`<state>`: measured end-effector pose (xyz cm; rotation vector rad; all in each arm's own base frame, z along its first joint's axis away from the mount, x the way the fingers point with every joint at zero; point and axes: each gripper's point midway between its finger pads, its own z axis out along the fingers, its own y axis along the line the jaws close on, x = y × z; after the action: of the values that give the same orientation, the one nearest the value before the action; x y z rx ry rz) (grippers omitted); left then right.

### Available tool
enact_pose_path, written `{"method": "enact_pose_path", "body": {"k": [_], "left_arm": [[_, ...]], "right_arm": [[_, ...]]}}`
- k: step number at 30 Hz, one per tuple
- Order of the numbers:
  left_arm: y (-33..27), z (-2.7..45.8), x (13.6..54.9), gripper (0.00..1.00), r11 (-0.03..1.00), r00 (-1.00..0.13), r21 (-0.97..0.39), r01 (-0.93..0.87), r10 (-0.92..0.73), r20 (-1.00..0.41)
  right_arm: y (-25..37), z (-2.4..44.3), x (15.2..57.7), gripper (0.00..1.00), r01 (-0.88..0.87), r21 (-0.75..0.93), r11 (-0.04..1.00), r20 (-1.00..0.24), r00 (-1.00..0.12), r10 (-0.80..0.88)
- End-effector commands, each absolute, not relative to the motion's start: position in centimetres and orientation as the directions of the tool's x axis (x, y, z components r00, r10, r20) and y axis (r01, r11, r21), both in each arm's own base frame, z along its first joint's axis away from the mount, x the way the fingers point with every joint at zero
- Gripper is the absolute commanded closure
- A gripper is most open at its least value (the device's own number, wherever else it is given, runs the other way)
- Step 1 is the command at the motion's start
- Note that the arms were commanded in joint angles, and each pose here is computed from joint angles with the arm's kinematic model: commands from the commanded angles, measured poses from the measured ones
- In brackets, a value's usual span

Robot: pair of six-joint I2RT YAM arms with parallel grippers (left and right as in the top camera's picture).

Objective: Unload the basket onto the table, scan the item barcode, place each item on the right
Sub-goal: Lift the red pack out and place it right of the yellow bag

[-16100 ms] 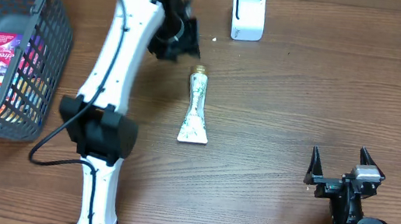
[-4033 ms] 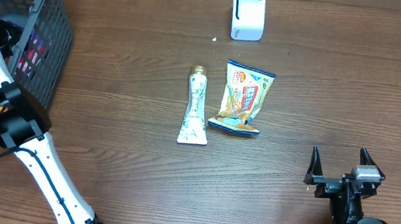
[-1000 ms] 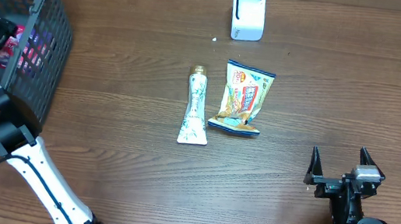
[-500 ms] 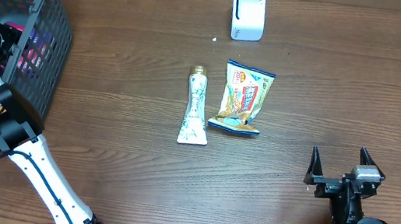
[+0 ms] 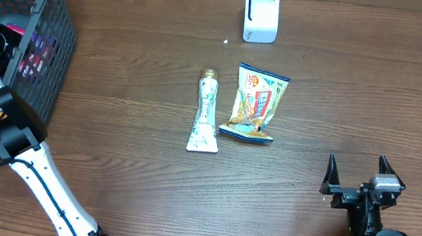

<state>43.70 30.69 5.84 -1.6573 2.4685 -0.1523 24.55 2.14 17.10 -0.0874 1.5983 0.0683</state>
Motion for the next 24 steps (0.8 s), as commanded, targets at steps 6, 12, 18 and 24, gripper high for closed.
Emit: {"method": "enact_pose_path", "body": {"k": [6, 12, 18, 24], "left_arm": [[29.6, 0.9, 41.8, 0.9, 0.423, -0.425, -0.075, -0.903, -0.905, 0.013], [29.7, 1.7, 41.8, 0.96, 0.428, -0.43, -0.078, -0.9, -0.903, 0.005], [29.9, 7.5, 43.3, 0.96, 0.461, -0.454, -0.166, -0.872, -0.887, -0.081], [29.4, 18.2, 45.3, 0.96, 0.601, -0.524, -0.308, -0.738, -0.797, -0.301]], "right_arm": [[2.2, 17.0, 24.5, 0.0, -0.101, -0.008, 0.995, -1.0, -0.023, -0.01], [2.2, 17.0, 24.5, 0.0, -0.101, -0.008, 0.995, -1.0, -0.023, -0.011], [2.2, 17.0, 24.5, 0.0, -0.101, -0.008, 0.995, -1.0, -0.023, -0.01], [2.2, 17.0, 24.5, 0.0, -0.101, -0.008, 0.995, -1.0, -0.023, -0.011]]}}
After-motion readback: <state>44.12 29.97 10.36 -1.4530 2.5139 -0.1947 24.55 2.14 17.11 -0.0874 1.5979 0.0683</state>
